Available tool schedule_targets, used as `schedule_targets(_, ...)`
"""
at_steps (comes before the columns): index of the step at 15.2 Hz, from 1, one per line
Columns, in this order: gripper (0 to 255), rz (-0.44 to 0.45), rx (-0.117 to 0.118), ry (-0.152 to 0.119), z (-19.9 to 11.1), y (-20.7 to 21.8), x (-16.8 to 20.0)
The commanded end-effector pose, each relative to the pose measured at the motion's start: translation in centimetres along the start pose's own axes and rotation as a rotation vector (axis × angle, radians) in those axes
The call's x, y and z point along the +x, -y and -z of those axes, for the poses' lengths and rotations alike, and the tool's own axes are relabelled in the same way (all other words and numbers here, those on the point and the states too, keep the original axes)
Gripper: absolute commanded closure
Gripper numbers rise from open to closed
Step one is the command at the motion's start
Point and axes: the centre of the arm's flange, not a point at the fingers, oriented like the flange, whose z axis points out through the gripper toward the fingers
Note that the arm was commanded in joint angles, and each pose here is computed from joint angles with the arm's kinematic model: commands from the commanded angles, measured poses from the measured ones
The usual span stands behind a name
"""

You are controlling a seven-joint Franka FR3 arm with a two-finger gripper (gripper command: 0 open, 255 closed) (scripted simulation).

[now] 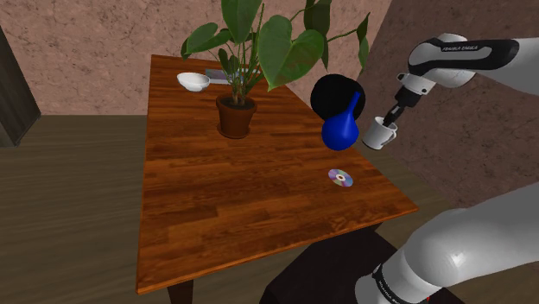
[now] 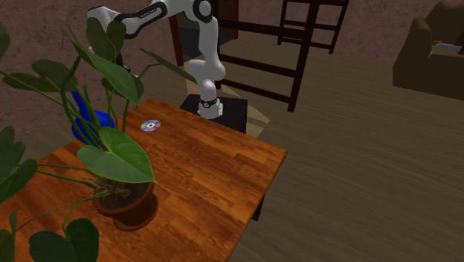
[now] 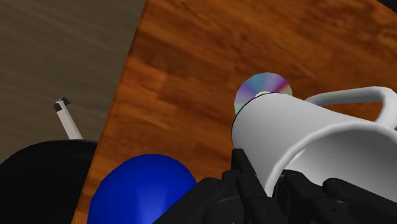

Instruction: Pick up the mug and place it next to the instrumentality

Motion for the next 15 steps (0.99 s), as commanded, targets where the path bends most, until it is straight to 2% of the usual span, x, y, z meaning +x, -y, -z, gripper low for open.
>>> schedule_targets(1, 255, 0.002, -0.001, 0.0, -0.5, -0.9, -0.5)
schedule_targets(15, 255, 0.002, -0.001, 0.0, -7.9, -1.4, -1.3)
